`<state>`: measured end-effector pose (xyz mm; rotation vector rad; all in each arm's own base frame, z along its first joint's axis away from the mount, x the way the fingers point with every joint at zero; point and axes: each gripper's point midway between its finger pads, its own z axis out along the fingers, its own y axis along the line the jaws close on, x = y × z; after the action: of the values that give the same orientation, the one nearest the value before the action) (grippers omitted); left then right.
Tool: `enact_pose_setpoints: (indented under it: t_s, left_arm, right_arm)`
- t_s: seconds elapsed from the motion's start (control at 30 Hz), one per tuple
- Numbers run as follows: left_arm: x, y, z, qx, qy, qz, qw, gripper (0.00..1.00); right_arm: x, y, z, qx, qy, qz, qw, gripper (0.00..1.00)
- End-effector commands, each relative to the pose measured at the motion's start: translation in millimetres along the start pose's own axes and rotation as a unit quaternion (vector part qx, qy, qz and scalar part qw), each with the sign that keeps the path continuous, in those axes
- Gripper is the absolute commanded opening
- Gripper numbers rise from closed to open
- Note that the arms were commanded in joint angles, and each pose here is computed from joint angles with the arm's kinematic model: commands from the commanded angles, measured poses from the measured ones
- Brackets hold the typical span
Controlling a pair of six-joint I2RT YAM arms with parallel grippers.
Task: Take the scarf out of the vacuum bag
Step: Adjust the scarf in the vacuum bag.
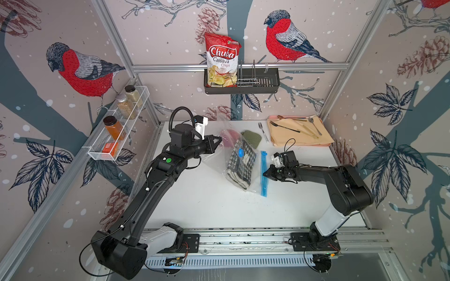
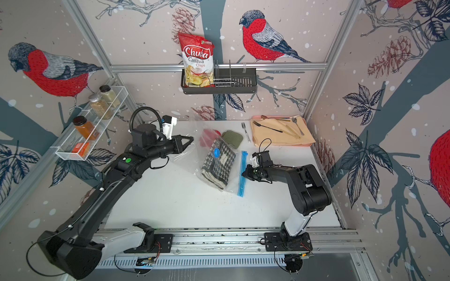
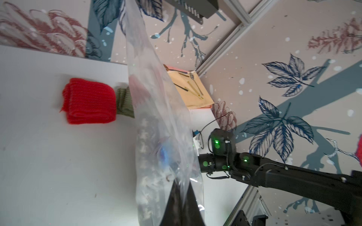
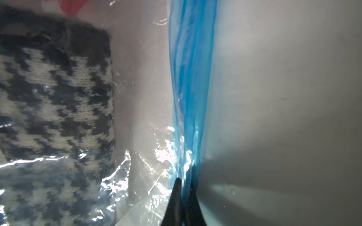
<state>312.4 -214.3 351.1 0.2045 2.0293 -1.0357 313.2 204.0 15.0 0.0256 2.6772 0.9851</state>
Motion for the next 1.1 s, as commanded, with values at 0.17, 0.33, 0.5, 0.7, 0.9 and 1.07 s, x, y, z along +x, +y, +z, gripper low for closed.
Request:
enact_pose_setpoints:
  t_s: [0.17, 0.33, 0.5, 0.7, 0.9, 1.07]
  left_arm:
    - [-1.3, -87.7, 4.6, 0.222, 0.017, -0.002, 0.975, 0.0]
    - [-2.9, -110.8, -5.8, 0.307, 0.011, -0.022, 0.951, 0.0]
    - [-13.6, -122.5, -11.9, 0.341, -0.002, -0.031, 0.94, 0.0]
    - [-20.1, -84.1, 6.6, 0.245, -0.022, -0.048, 0.968, 0.0]
    - [-24.6, -30.8, 11.6, 0.067, -0.026, -0.025, 0.997, 0.0]
    - [-25.5, 22.8, -4.2, -0.079, -0.017, -0.018, 0.997, 0.0]
  right_arm:
    - [14.5, -2.4, 9.7, 0.003, 0.021, -0.006, 1.0, 0.0]
    - [14.4, 14.7, 7.4, -0.043, 0.016, -0.023, 0.999, 0.0]
    - [21.4, 48.2, 2.2, -0.115, 0.015, -0.068, 0.991, 0.0]
    - [30.4, 52.5, 8.3, -0.102, 0.026, -0.087, 0.991, 0.0]
    - [38.2, 29.2, 20.2, -0.057, 0.045, -0.069, 0.995, 0.0]
    - [38.0, 14.0, 24.3, -0.01, 0.055, -0.067, 0.996, 0.0]
